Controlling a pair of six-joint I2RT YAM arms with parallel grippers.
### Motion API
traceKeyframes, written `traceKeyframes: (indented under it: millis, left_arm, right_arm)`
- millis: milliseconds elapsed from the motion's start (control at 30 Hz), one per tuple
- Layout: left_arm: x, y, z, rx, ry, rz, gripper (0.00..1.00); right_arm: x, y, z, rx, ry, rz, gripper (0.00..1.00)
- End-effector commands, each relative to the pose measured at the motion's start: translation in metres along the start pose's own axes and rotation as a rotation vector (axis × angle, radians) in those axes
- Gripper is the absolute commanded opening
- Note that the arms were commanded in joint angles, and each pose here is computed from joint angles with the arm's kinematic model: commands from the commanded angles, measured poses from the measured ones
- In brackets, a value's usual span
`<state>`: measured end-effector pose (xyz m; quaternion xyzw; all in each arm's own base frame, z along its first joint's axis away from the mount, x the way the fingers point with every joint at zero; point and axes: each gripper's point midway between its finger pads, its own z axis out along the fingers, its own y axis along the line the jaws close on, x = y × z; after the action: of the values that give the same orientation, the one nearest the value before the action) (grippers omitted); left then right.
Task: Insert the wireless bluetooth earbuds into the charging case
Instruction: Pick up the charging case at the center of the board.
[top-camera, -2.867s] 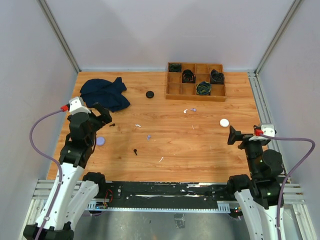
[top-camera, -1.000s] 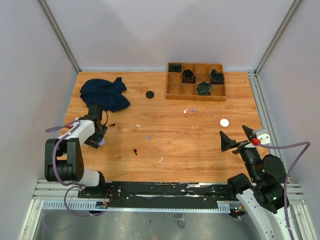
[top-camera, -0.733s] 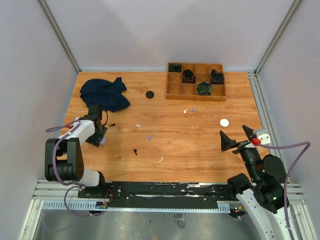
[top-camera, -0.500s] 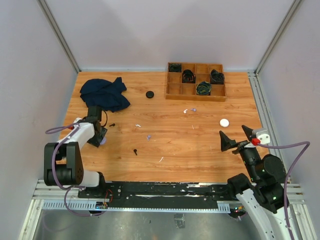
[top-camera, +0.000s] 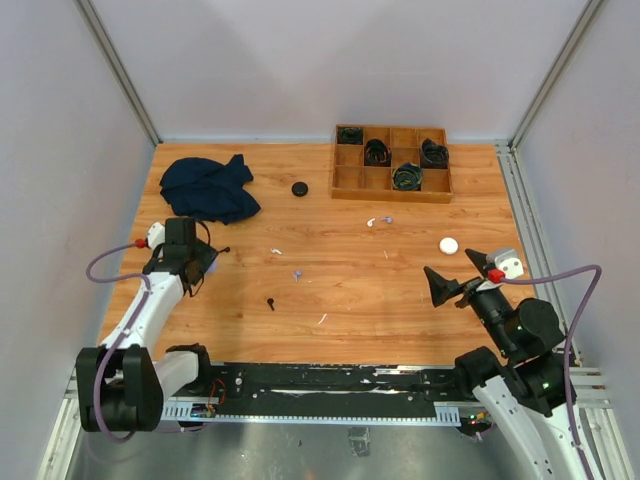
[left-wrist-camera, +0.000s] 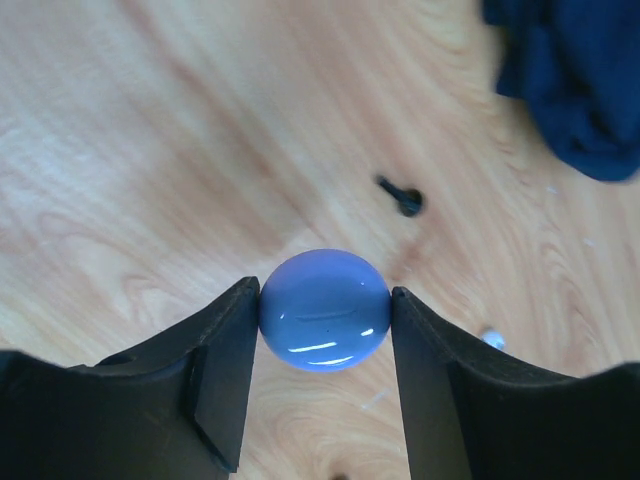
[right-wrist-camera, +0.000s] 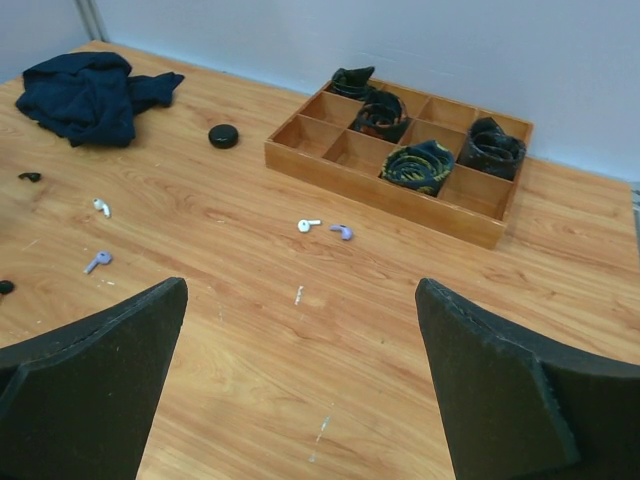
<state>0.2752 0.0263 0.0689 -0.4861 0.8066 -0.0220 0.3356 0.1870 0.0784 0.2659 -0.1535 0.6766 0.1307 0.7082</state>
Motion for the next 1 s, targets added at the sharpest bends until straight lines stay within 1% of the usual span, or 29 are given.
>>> traceKeyframes:
  millis: [0,167,300,500,633,767,900,967]
  left_arm:
    - [-0.009,-0.046,-0.026,0.219,-0.071,0.095,0.46]
    - [-0.001,-0.085,-0.062,0.429,-0.114,0.158,0.46]
    - [0.011,-0.114,-0.089,0.599,-0.108,0.222,0.45]
    - [0.039,-0.154,-0.131,0.799,-0.092,0.277,0.45]
    - [0.06,-0.175,-0.148,0.873,-0.084,0.322,0.45]
    - [0.083,-0.193,-0.162,0.913,-0.104,0.412,0.45]
    - [0.106,-0.208,-0.178,0.974,-0.097,0.45,0.45]
    - [0.117,-0.215,-0.187,1.011,-0.112,0.482,0.45]
  right_arm:
    - [-0.023,0.018,0.002,-0.106,-0.058,-0.017,0.99]
    - [-0.037,0.023,0.013,-0.132,-0.085,0.001,0.99]
    - [-0.03,0.027,0.021,-0.155,-0.056,-0.002,0.98]
    - [-0.022,0.042,0.032,-0.222,-0.051,0.071,0.99]
    - [-0.015,0.048,0.044,-0.247,-0.076,0.112,0.99]
    - [-0.009,0.057,0.055,-0.293,-0.111,0.145,0.99]
    - [0.005,0.066,0.065,-0.331,-0.093,0.186,0.99]
    - [0.012,0.068,0.07,-0.34,-0.077,0.206,0.99]
